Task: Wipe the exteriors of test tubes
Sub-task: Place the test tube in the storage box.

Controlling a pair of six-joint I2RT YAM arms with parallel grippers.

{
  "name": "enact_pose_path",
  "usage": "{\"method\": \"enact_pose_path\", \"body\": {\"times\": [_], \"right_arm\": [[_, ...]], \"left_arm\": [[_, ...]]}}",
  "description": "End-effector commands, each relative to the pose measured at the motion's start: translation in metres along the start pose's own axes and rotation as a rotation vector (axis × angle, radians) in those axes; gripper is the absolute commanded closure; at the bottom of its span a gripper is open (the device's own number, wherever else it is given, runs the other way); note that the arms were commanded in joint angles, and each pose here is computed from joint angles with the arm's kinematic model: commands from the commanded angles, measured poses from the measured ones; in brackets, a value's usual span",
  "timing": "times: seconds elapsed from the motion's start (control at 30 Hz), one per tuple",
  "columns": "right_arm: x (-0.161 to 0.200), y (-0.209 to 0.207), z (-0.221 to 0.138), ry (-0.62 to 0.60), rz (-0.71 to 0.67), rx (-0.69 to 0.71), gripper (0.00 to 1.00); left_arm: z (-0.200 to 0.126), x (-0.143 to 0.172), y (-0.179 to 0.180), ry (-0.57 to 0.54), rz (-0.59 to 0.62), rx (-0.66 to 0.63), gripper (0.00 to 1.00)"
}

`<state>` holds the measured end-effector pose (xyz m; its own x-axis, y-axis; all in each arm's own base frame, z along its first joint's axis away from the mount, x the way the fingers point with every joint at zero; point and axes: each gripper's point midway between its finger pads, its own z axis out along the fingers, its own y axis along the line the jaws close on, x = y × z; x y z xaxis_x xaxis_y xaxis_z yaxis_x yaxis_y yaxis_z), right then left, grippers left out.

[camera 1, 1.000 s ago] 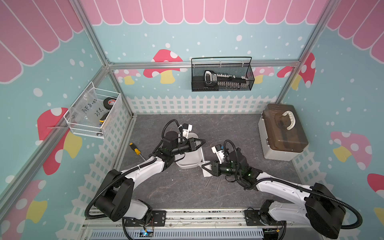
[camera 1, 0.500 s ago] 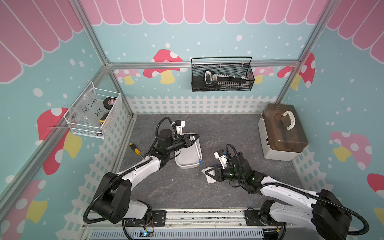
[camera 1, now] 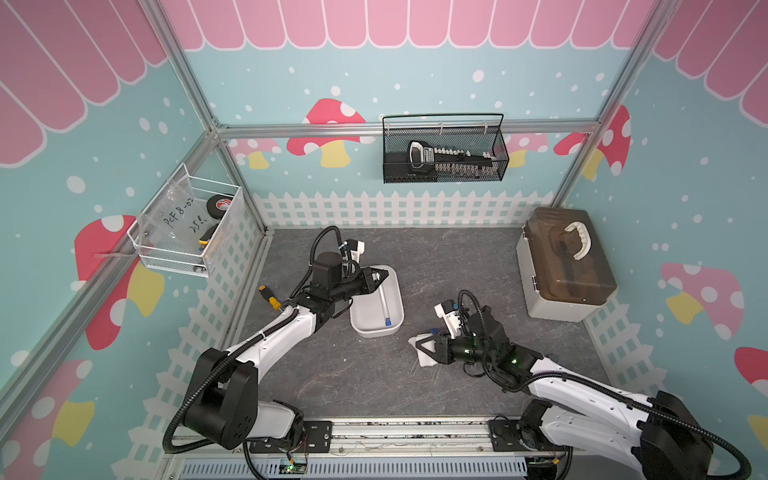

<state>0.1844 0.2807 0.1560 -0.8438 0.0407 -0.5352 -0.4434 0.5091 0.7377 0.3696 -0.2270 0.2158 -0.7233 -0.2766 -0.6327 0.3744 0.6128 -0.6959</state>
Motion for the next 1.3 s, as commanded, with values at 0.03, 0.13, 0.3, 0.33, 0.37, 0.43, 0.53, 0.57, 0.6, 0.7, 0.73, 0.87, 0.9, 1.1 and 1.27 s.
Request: {"method": "enact_pose_path", "body": {"times": [0.03,0.13,0.3,0.33,0.37,0.43,0.53,0.57,0.6,0.7,0.73,0.87,0.9,1.1,1.27], "right_arm": [[0.001,-0.002,-0.001,-0.005,0.002,0.011,0.80],[0.001,-0.002,-0.002,-0.004,0.002,0.012,0.80],[0.000,-0.001,-0.003,-0.012,0.001,0.011,0.81],[-0.001,-0.001,-0.003,-0.014,0.002,0.012,0.80],[-0.001,0.000,-0.004,-0.016,0.001,0.011,0.81],[-0.001,0.000,-0.004,-0.020,0.000,0.013,0.80],[-0.002,0.000,-0.005,-0.023,-0.001,0.016,0.81],[-0.002,-0.001,-0.006,-0.024,0.001,0.018,0.81],[-0.002,-0.001,-0.006,-0.025,0.000,0.019,0.81],[-0.002,-0.001,-0.007,-0.027,0.000,0.020,0.81],[-0.001,-0.001,-0.008,-0.028,0.000,0.021,0.81],[-0.001,-0.002,-0.009,-0.030,0.002,0.026,0.81],[-0.001,-0.002,-0.009,-0.029,0.001,0.026,0.81],[0.000,-0.003,-0.010,-0.032,0.003,0.030,0.81],[-0.001,-0.004,-0.010,-0.035,0.003,0.033,0.80]], "left_arm": [[0.010,0.000,0.031,0.031,0.037,-0.130,0.87],[0.021,0.003,0.043,0.059,0.035,-0.153,0.87],[0.042,0.005,0.065,0.090,0.010,-0.190,0.86],[0.047,0.005,0.069,0.095,0.005,-0.196,0.86],[0.052,0.007,0.074,0.104,-0.005,-0.206,0.86],[0.060,0.009,0.082,0.118,-0.022,-0.220,0.86],[0.070,0.011,0.095,0.124,-0.047,-0.247,0.86],[0.073,0.012,0.098,0.124,-0.055,-0.255,0.86],[0.075,0.011,0.101,0.122,-0.063,-0.261,0.86],[0.082,0.011,0.107,0.123,-0.086,-0.273,0.82],[0.083,0.011,0.109,0.120,-0.092,-0.276,0.81],[0.089,0.012,0.112,0.116,-0.109,-0.274,0.76],[0.089,0.011,0.112,0.114,-0.111,-0.275,0.74],[0.087,0.011,0.114,0.108,-0.104,-0.295,0.70],[0.085,0.009,0.114,0.103,-0.097,-0.303,0.69]]}}
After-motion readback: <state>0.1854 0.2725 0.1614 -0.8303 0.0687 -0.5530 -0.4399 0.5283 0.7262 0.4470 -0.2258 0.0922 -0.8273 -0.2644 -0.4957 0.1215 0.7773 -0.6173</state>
